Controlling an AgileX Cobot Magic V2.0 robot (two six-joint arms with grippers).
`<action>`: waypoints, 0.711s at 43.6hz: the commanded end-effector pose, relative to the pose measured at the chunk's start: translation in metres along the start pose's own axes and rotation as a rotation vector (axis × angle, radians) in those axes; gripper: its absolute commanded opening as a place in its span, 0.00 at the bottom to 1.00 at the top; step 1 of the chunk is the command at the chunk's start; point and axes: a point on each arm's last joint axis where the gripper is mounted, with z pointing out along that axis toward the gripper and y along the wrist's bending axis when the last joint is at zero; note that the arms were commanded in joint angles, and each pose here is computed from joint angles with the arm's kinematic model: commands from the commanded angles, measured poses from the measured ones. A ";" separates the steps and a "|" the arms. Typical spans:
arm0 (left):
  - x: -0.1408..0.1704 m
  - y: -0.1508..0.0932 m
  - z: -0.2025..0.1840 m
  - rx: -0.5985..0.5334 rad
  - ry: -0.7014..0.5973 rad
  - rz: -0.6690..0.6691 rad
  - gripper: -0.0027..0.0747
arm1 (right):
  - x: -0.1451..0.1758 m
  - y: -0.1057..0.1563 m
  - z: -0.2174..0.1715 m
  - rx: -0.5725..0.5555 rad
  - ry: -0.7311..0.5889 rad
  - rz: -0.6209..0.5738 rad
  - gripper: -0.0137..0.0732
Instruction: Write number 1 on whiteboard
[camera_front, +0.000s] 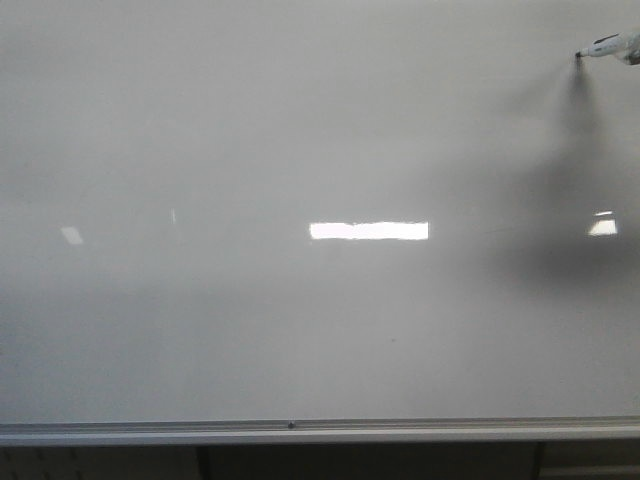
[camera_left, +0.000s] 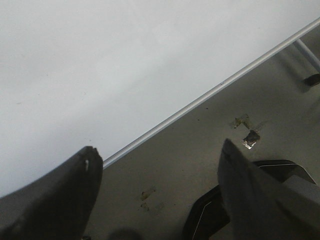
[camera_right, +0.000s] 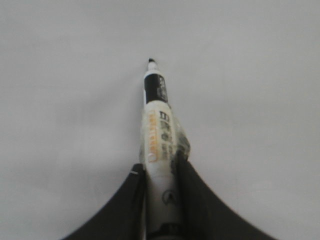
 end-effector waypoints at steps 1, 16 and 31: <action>-0.009 0.000 -0.011 -0.021 -0.093 -0.012 0.66 | -0.010 -0.001 -0.001 0.007 -0.027 -0.012 0.17; -0.009 0.000 -0.011 -0.023 -0.096 -0.012 0.66 | 0.010 -0.001 -0.001 0.005 0.193 -0.033 0.17; -0.020 -0.013 -0.018 0.044 -0.157 0.124 0.66 | -0.022 0.026 -0.061 -0.108 0.238 -0.266 0.17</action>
